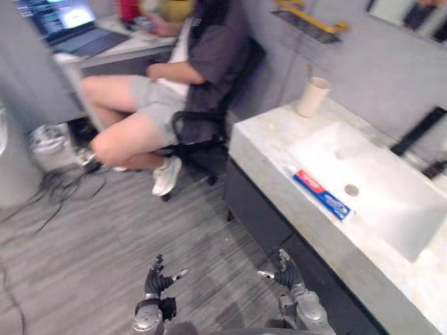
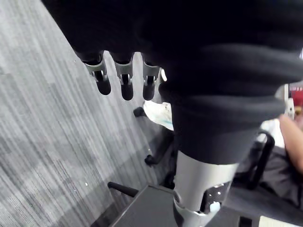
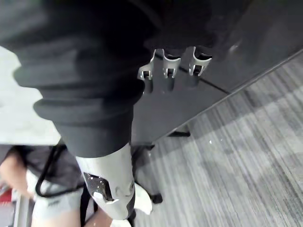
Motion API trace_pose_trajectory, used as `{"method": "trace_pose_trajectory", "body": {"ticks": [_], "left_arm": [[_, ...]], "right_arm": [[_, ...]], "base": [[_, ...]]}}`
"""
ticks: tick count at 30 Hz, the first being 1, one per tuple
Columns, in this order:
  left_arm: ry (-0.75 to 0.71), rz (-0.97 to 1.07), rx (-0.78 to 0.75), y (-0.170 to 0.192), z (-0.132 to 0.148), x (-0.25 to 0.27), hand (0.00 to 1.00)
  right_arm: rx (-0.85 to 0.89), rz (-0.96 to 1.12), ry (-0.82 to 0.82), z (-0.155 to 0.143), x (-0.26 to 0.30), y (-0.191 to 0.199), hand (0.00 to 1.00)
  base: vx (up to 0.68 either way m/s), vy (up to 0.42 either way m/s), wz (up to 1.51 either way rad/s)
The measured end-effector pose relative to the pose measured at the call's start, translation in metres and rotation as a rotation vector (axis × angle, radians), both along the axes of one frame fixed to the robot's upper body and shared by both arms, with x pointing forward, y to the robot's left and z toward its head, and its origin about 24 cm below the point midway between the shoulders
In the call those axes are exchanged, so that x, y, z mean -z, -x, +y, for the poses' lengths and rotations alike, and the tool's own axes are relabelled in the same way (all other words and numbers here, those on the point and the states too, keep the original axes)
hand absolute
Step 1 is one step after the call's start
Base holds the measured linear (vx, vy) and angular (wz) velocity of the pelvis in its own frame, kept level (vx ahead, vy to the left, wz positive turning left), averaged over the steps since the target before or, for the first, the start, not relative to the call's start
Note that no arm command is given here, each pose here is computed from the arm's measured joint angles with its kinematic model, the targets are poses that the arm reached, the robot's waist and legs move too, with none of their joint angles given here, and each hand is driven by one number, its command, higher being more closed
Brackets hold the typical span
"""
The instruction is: Organize washtable
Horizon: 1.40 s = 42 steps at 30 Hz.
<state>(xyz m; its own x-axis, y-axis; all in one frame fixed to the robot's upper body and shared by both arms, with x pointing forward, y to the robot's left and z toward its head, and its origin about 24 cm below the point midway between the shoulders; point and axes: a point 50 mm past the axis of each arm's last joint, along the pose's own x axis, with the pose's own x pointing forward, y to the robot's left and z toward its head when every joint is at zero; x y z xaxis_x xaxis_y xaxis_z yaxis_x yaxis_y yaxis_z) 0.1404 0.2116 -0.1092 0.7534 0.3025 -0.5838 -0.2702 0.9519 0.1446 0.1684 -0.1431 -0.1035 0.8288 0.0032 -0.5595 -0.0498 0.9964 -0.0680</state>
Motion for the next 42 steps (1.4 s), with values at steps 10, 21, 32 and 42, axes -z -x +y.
{"method": "trace_pose_trajectory", "body": {"ticks": [10, 21, 32, 42], "left_arm": [[-0.003, 0.078, 0.003, 0.013, -0.001, 0.010, 0.00], [0.007, 0.057, -0.017, 0.005, -0.003, 0.009, 0.00], [-0.050, 0.154, -0.011, 0.030, 0.019, 0.017, 0.00], [0.101, 0.120, -0.031, 0.021, -0.005, 0.021, 0.00]], "right_arm": [[0.135, 0.122, 0.074, -0.046, 0.017, 0.034, 0.00], [0.290, 0.254, 0.115, -0.079, 0.031, 0.062, 0.00], [0.348, 0.274, 0.085, -0.079, 0.034, 0.052, 0.00], [0.476, 0.261, -0.020, -0.082, 0.035, 0.053, 0.00]], "base": [[0.20, -0.075, -0.95], [0.25, 0.112, -0.88], [0.05, 0.064, -0.06], [-0.02, -0.013, 0.07]]}}
